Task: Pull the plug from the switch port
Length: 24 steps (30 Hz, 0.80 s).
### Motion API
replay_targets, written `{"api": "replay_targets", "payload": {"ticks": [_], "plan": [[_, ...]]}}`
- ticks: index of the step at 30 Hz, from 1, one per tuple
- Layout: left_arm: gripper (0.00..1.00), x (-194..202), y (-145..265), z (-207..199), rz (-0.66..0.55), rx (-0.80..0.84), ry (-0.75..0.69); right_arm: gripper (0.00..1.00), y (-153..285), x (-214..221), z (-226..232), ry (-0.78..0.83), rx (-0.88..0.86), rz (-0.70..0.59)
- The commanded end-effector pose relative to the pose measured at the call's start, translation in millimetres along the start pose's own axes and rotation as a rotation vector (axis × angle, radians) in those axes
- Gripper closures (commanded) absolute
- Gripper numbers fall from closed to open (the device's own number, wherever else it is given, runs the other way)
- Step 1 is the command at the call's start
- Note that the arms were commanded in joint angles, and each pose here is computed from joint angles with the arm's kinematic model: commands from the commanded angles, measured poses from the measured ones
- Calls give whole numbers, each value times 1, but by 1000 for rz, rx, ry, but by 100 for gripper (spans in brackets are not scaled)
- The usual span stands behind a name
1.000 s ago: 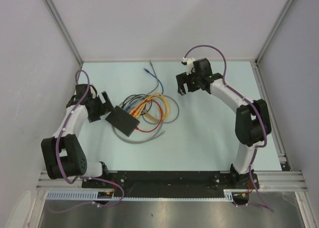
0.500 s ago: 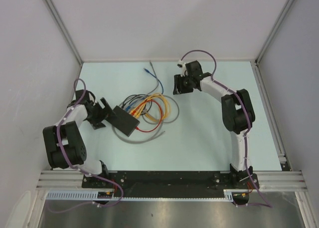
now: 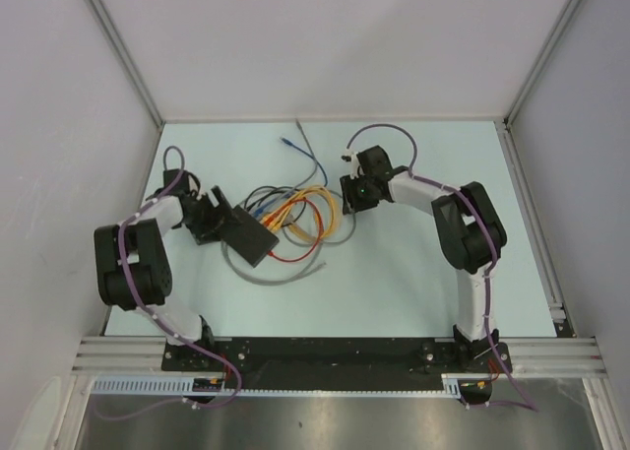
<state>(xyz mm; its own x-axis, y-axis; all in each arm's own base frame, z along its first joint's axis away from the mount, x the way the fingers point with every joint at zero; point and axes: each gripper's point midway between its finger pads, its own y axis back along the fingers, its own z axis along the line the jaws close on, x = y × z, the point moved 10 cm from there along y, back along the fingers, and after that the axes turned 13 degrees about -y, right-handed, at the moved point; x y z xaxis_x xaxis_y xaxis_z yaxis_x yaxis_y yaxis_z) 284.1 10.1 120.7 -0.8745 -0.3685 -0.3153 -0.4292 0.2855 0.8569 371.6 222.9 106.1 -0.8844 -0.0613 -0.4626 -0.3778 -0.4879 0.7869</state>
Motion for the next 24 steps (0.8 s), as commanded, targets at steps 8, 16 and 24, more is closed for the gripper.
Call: {"api": "replay_targets", "payload": {"ticks": [8, 16, 24], "plan": [[11, -9, -31, -84, 35, 164, -260, 57, 50, 35, -13, 59, 124, 3], [10, -8, -53, -119, 65, 207, -358, 56, 99, 67, -59, -62, 186, 13], [6, -16, -60, -175, 57, 257, -529, 34, 154, 56, -87, -197, 217, -133]]}}
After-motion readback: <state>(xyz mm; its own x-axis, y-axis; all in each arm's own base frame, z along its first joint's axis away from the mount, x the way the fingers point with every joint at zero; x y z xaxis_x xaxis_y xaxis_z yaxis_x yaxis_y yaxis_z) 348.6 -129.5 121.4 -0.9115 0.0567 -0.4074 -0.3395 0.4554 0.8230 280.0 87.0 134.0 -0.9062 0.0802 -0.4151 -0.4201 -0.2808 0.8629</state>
